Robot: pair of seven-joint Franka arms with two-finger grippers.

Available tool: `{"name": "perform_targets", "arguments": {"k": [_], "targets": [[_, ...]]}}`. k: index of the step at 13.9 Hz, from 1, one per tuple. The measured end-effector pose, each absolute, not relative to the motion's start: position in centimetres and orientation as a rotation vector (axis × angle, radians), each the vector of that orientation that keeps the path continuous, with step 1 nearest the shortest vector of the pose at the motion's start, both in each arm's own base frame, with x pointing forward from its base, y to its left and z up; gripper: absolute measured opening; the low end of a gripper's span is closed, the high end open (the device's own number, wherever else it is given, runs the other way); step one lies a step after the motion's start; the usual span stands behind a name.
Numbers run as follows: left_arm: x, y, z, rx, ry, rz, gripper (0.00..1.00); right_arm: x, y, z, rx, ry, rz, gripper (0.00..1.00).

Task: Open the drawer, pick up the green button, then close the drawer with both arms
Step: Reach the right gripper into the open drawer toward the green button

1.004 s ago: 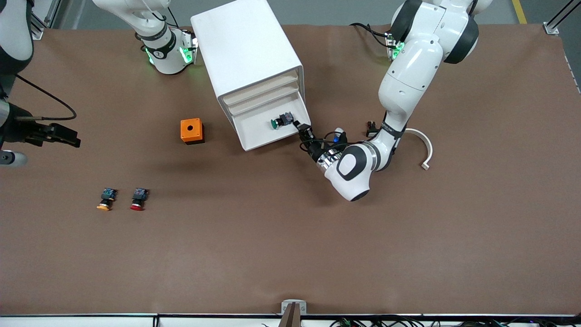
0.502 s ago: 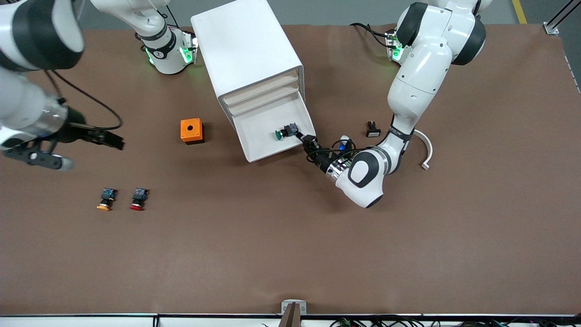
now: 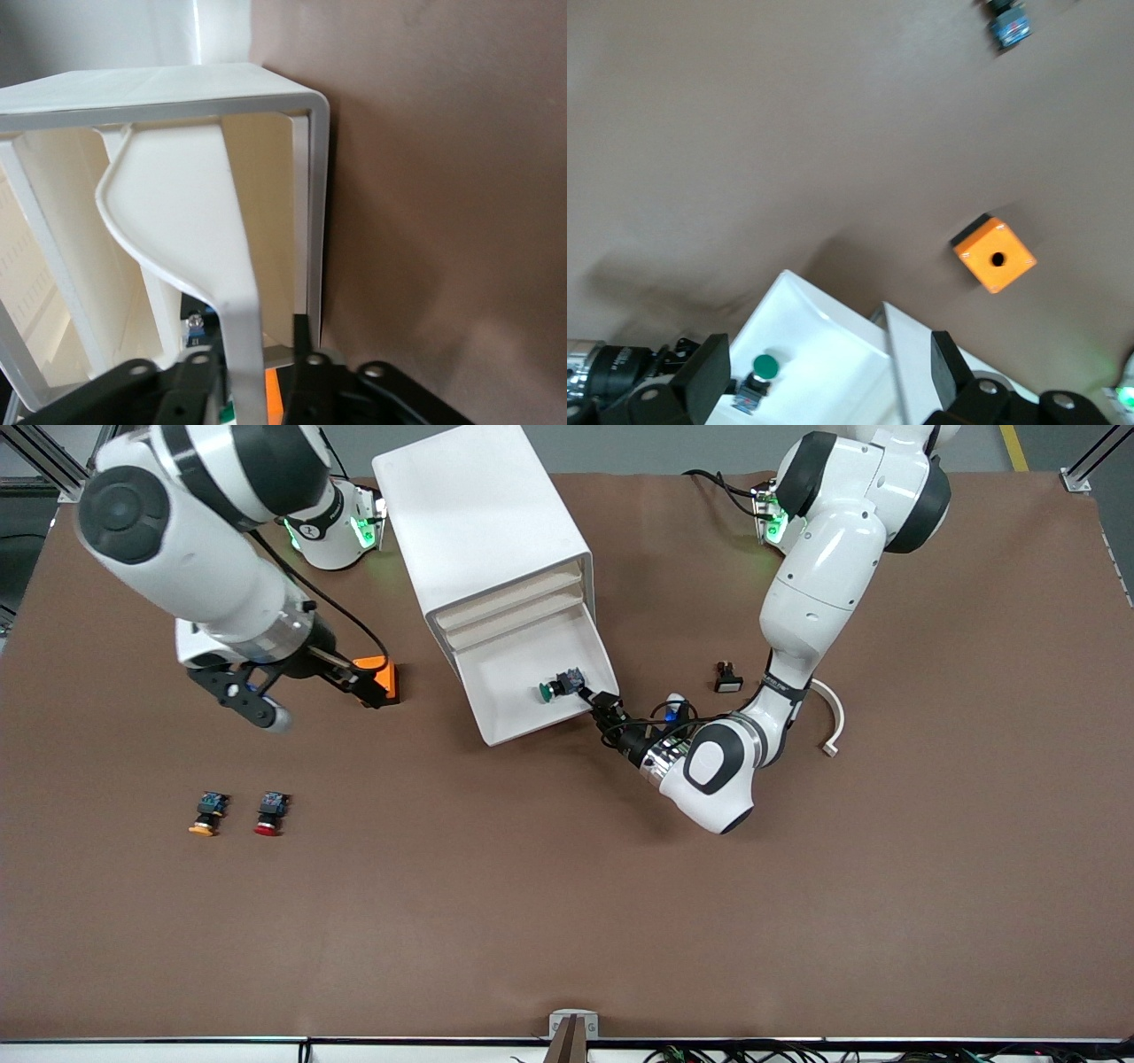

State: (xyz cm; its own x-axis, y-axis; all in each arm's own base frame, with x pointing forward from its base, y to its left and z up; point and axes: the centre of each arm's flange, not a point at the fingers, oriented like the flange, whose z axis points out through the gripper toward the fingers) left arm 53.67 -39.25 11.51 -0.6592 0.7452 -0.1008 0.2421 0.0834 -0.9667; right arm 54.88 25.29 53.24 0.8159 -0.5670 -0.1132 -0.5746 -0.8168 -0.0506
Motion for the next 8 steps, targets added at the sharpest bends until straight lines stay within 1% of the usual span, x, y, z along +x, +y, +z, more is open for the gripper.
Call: {"name": "perform_targets", "arguments": {"k": [1,2,3,5,6,7,8], "targets": [[53.7,-39.3,11.6,-1.028,-1.94,1.63,0.49,54.6,26.9,51.6,-2.895,0.942,0.12,1.0],[53.8,-39.3,11.7,-1.093,-1.929,1.659,0.59,54.0,28.7,49.5,-2.877,0.973,0.103,1.0],[54.0,-39.3,11.8,-1.163,-1.917,1.685,0.7,52.9,30.9,47.2,-2.864,1.004,0.095,1.0],[54.4,-39.4,12.3,-1.329,-1.884,1.716,0.89,50.3,34.9,43.3,-2.86,1.049,0.097,1.0],[54.7,-39.4,12.7,-1.431,-1.862,1.71,0.95,49.2,36.3,41.9,-2.867,1.076,0.094,1.0],[54.9,-39.4,13.4,-1.546,-1.83,1.684,0.96,48.5,37.5,40.9,-2.871,1.11,0.079,1.0],[55.0,-39.7,14.2,-1.661,-1.787,1.655,0.99,47.9,38.5,40.0,-2.867,1.147,0.059,1.0]]}}
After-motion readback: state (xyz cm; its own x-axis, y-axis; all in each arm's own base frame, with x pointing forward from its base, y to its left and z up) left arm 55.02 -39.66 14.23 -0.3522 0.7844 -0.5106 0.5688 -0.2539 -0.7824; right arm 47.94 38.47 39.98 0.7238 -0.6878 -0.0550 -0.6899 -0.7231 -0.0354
